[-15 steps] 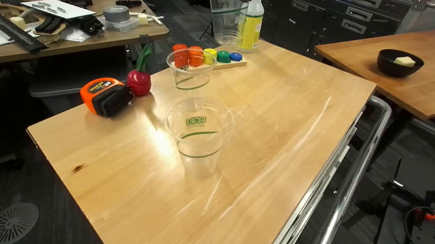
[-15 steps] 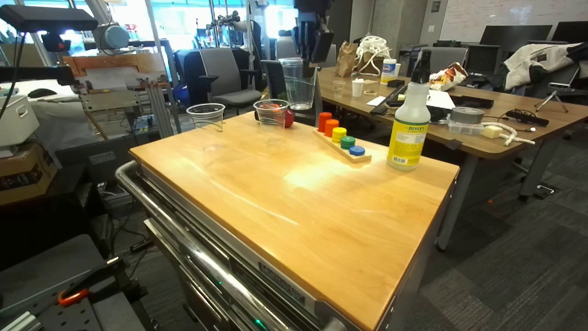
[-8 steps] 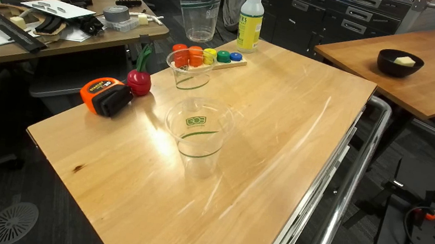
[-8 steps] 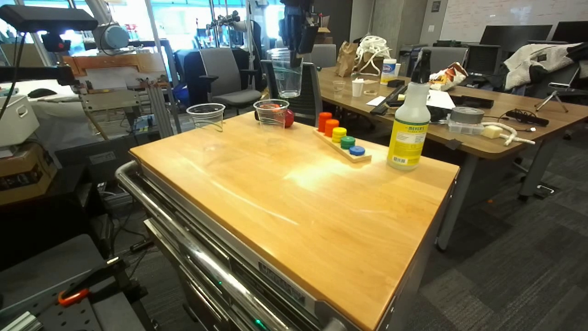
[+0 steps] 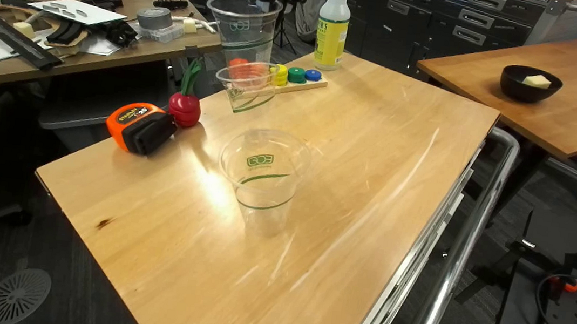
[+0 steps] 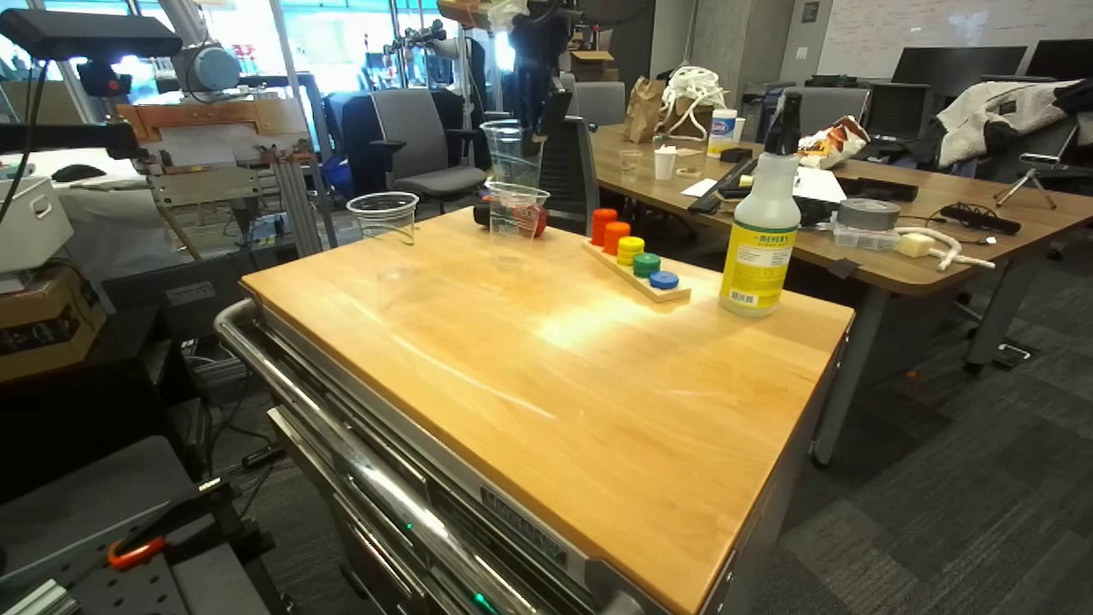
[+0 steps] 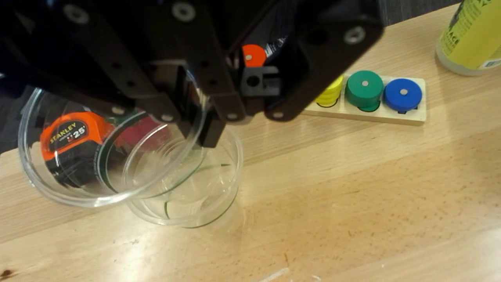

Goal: Stack the clear cups together

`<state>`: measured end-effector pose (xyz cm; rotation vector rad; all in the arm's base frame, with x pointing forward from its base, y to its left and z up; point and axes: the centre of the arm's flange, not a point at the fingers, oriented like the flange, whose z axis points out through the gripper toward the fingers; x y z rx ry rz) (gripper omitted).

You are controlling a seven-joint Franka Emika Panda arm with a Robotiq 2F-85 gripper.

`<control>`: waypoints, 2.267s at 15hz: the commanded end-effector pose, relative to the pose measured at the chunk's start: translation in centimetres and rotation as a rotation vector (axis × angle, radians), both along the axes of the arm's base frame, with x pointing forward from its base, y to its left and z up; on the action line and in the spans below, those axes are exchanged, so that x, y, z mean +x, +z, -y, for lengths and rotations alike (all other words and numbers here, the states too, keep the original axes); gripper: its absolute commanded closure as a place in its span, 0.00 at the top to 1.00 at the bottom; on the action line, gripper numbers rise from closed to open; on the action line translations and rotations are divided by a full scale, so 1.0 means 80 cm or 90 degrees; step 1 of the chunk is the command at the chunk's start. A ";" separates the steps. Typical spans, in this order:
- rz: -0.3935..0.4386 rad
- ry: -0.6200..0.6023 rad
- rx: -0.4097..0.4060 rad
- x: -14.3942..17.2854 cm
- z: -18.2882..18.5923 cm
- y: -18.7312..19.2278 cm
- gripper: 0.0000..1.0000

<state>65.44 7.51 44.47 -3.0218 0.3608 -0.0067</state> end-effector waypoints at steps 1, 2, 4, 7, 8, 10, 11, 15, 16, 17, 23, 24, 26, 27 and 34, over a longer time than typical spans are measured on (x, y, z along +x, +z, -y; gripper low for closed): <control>-0.002 0.022 0.011 0.003 -0.005 -0.014 0.02; -0.010 0.027 0.013 0.002 -0.003 -0.021 0.02; -0.024 0.036 0.012 -0.004 -0.001 -0.032 0.02; -0.027 0.049 0.001 -0.011 0.002 -0.044 0.02; -0.023 0.051 -0.005 -0.012 0.003 -0.047 0.29; -0.015 0.057 -0.009 -0.015 0.004 -0.043 0.37; -0.010 0.060 -0.012 -0.015 0.005 -0.041 0.46; 0.014 0.063 -0.032 -0.022 0.009 -0.030 0.77; 0.018 0.063 -0.037 -0.023 0.010 -0.028 0.84; 0.022 0.061 -0.044 -0.024 0.011 -0.029 0.93; 0.004 0.066 -0.073 -0.025 0.016 -0.053 1.00; -0.002 0.068 -0.075 -0.025 0.015 -0.059 1.00; -0.015 0.071 -0.071 -0.025 0.013 -0.072 0.99; -0.018 0.070 -0.070 -0.023 0.012 -0.077 1.00; -0.028 0.038 -0.061 -0.005 0.012 -0.103 0.66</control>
